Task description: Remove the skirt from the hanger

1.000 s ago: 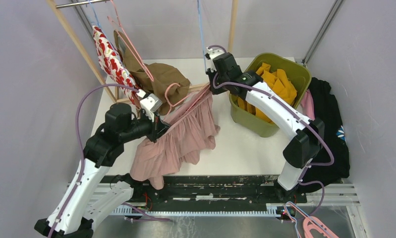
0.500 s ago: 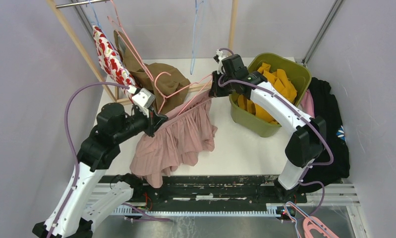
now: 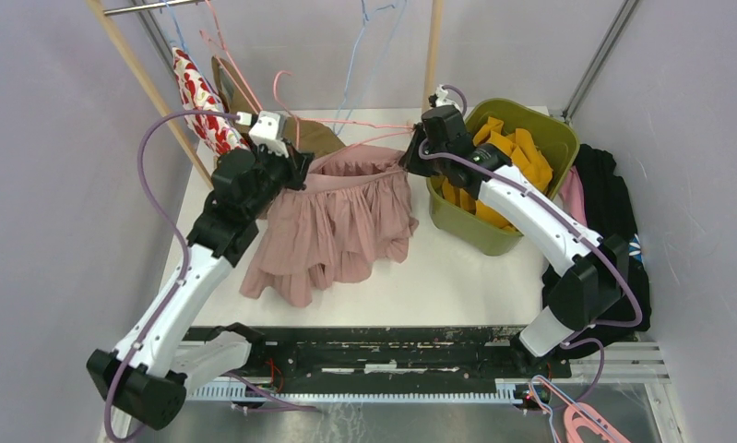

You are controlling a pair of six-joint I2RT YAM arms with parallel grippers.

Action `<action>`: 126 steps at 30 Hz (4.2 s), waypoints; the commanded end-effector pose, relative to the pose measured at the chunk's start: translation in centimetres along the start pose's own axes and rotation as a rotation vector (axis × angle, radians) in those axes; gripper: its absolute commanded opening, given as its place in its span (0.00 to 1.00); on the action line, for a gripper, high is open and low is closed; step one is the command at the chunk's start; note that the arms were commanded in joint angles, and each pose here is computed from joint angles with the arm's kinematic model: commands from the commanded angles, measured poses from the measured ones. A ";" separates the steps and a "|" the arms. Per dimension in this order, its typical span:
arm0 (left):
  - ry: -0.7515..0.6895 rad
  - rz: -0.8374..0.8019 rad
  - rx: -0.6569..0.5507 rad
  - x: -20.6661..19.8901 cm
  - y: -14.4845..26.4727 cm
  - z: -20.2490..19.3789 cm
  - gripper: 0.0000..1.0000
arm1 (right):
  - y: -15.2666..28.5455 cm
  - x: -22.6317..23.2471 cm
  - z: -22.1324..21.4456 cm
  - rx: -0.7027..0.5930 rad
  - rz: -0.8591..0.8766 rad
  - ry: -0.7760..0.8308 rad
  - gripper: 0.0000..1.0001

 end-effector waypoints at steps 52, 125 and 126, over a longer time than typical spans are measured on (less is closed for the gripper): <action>-0.084 -0.323 0.102 -7.2 8.6 -3.3 0.03 | 24.3 3.1 29.3 -1.036 -0.339 0.389 0.10; 0.067 0.297 -0.048 4.9 -7.5 14.2 0.03 | 4.6 -9.2 14.4 -0.367 -0.343 0.099 0.60; 0.084 0.298 -0.055 5.6 -8.4 14.4 0.03 | 4.5 -9.2 14.4 -0.366 -0.344 0.101 0.60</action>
Point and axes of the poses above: each gripper's point midway between its finger pads, its own y axis back along the fingers, its own x axis along the line the jaws close on, z = x × y, the point moved 3 cm from there along y, back along the fingers, and after that the axes turned 11 degrees about -y, right-handed, at the moved point
